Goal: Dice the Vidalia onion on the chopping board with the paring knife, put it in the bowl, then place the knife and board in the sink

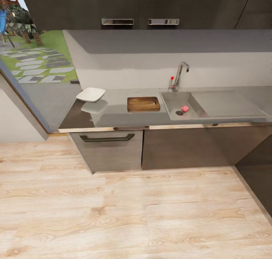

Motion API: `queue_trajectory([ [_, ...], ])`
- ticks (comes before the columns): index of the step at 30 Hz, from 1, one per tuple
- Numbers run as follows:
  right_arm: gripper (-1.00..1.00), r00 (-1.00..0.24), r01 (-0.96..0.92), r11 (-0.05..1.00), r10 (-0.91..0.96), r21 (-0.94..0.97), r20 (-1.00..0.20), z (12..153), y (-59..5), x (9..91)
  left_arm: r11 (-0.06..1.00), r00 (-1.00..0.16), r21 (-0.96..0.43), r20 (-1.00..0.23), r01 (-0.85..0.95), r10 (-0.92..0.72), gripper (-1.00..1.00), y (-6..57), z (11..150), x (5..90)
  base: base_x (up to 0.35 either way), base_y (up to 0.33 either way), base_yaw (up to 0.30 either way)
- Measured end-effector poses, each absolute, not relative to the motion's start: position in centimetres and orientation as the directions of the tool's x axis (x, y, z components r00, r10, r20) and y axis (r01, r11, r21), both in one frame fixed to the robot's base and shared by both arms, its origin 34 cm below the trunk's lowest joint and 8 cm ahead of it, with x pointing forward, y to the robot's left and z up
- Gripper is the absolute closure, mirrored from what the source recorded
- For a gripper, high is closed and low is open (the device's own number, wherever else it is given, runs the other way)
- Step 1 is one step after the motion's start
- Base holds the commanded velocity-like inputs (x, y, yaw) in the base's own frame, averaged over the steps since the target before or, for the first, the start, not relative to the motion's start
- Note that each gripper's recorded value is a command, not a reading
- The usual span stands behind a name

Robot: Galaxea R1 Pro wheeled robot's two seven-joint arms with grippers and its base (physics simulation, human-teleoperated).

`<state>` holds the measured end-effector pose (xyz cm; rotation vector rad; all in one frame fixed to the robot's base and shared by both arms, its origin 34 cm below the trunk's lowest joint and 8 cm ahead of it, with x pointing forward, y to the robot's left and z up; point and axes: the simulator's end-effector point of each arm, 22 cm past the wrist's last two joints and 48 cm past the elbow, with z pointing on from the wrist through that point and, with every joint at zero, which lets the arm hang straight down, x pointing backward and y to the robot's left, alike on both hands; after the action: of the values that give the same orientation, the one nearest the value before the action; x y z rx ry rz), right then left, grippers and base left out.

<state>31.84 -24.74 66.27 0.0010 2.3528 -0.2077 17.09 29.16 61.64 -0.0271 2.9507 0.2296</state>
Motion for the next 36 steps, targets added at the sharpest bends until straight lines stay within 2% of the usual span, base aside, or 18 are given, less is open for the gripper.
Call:
queue_trajectory([
  [8,-1.00,-0.705,0.066,0.979,-0.092,-0.194,-0.703,66.6,-28.1,32.1,0.987,-0.978,0.154,-0.210,-0.039,-0.006,-1.00,29.3,61.8,18.3,0.000,0.000,0.000],
  [15,-1.00,-0.704,0.059,0.974,-0.115,-0.219,-0.700,67.0,-30.1,30.5,0.986,-0.954,0.155,-0.299,-0.057,-0.008,-1.00,29.1,62.4,22.9,0.000,0.000,0.000],
  [24,-1.00,-0.639,0.077,0.983,-0.080,-0.167,-0.765,68.5,-27.7,31.3,0.966,-0.943,0.239,-0.333,-0.099,-0.015,-1.00,30.6,63.9,27.8,0.000,0.000,0.000],
  [30,-1.00,-0.632,0.084,0.983,-0.074,-0.163,-0.771,68.7,-27.5,31.6,0.964,-0.956,0.251,-0.292,-0.089,-0.012,-1.00,30.8,63.4,25.8,0.000,0.000,0.000],
  [36,-1.00,-0.626,0.086,0.983,-0.073,-0.162,-0.777,68.9,-27.5,31.9,0.963,-0.941,0.251,-0.339,-0.101,-0.010,-1.00,31.0,63.5,24.8,0.000,0.000,0.000],
])
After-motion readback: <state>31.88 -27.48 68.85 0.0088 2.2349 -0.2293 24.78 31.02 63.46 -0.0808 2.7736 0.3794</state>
